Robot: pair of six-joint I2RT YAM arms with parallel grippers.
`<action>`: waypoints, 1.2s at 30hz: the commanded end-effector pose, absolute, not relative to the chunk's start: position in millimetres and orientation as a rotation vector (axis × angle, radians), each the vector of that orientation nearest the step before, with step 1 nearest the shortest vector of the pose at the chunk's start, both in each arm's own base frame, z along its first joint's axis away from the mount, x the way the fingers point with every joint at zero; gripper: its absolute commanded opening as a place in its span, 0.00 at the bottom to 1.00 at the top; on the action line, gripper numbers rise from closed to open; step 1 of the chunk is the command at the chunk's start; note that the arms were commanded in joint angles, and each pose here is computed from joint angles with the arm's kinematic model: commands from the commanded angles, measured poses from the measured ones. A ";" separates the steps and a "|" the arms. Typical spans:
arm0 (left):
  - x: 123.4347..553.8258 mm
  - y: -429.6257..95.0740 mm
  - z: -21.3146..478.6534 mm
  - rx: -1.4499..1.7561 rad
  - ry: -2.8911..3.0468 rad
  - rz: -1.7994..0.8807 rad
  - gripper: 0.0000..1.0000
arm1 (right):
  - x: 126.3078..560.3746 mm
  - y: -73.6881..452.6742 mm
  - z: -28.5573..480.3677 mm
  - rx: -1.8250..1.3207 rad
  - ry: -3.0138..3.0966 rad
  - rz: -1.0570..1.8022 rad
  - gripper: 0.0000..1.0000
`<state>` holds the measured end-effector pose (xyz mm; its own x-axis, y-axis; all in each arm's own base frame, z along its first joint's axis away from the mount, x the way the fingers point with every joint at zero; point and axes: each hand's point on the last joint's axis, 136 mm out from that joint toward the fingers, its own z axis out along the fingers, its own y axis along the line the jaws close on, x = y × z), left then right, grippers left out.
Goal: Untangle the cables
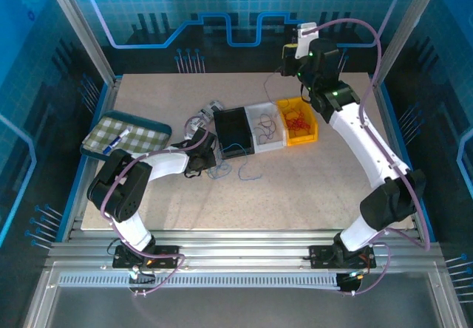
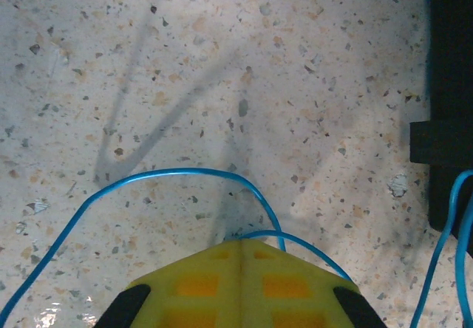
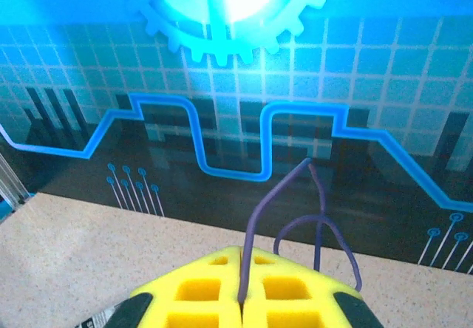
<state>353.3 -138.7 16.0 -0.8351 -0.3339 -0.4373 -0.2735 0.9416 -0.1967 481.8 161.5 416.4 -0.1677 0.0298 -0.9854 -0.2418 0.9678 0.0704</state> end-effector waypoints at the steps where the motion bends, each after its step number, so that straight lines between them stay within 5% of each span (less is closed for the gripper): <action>1: 351.6 -133.6 15.3 -0.437 2.614 -0.127 0.00 | 469.7 164.0 452.9 -0.169 1.633 0.263 0.00; 36: 351.0 -134.8 17.5 -0.419 2.619 -0.107 0.00 | 515.3 201.7 244.5 -0.227 2.085 0.220 0.00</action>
<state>353.0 -138.1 16.2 -0.8332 -0.3290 -0.4444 -0.2738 0.9438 -0.1853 512.7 204.2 282.3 -0.4202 -0.0444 -0.9063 -0.2864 0.9542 0.0861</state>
